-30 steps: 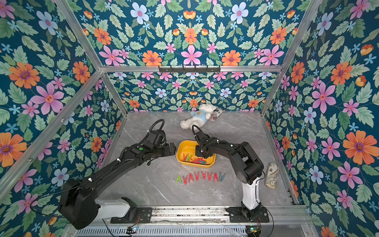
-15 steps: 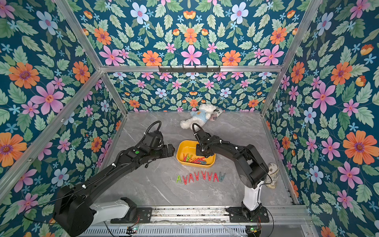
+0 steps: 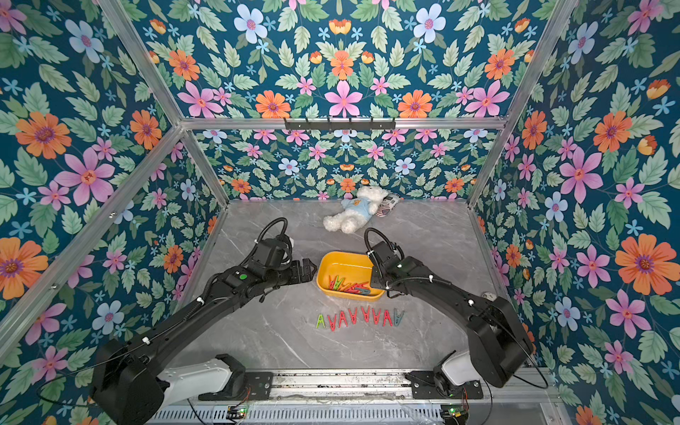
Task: Take the clothespins out of the storage box
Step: Place the clothespin at the center of the board.
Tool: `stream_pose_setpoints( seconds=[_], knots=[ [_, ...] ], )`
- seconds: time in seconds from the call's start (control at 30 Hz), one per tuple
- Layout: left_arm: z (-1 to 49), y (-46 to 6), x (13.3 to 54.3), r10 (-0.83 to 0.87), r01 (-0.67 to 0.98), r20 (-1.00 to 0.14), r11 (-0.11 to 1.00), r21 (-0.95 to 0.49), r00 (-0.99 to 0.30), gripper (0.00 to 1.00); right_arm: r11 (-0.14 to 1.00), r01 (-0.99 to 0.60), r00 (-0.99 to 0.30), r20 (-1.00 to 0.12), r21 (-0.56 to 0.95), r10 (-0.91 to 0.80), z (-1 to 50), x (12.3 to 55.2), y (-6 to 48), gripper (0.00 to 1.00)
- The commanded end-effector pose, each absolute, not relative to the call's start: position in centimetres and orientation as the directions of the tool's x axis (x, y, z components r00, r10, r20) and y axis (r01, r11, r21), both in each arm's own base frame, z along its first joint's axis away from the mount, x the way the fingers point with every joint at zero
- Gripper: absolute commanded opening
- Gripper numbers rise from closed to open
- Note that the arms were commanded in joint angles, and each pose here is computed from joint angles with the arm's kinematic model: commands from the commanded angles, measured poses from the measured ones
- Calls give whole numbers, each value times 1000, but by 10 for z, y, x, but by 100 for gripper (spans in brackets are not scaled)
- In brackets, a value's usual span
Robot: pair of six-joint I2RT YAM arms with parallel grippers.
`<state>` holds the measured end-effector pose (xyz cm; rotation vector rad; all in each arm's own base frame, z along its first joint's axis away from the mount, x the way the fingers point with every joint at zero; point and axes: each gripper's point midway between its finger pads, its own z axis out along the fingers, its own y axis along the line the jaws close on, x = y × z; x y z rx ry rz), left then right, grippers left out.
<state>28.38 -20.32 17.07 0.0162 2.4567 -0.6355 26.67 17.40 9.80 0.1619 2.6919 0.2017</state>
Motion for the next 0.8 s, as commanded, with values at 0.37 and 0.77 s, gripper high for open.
stream_pose_setpoints(
  seconds=[0.37, 0.77],
  knots=[
    [177, -217, 281, -134, 202, -565, 847, -492, -814, 100, 944, 307, -893, -305, 122, 330, 59, 187, 108, 0],
    [174, -214, 277, -135, 204, -569, 847, -491, -811, 100, 933, 353, -896, -259, 73, 360, 33, 166, 95, 0]
  ],
)
